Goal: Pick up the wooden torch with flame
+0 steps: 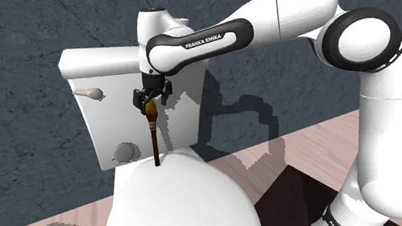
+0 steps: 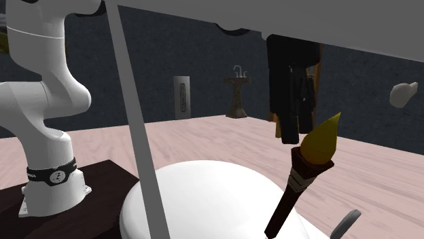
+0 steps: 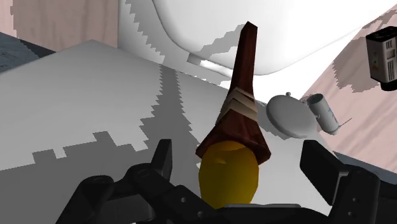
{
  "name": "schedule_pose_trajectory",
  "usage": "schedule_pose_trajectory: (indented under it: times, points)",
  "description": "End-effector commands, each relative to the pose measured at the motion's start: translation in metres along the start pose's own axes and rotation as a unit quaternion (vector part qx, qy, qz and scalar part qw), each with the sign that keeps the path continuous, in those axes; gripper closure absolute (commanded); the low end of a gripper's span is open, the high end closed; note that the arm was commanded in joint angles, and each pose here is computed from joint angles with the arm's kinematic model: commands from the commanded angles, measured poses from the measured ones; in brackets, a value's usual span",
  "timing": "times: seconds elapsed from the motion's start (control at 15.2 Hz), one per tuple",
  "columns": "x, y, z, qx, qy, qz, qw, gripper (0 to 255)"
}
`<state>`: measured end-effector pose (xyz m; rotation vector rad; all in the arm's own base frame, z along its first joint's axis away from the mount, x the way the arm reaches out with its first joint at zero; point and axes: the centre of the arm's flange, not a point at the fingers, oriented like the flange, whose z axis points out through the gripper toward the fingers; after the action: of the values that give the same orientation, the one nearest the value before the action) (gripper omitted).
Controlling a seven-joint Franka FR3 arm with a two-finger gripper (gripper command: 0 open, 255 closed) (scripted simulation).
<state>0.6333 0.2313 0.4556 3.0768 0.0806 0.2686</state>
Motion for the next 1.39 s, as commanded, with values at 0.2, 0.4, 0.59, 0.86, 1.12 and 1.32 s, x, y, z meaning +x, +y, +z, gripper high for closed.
schedule_pose_trajectory:
  times: [0.2,0.4,0.59,0.86,1.12,1.32]
  points:
    - [-0.004,-0.003,0.029,0.000,0.000,0.000,1.0000,0]
    - [-0.004,-0.003,0.029,0.000,0.000,0.000,1.0000,255]
    - [-0.004,-0.004,0.029,0.000,0.000,0.000,1.0000,255]
    - [-0.004,-0.004,0.029,0.000,0.000,0.000,1.0000,255]
    - [-0.002,-0.003,0.019,0.000,0.000,0.000,1.0000,255]
    - [0.001,-0.002,0.003,0.000,0.000,0.000,1.0000,255]
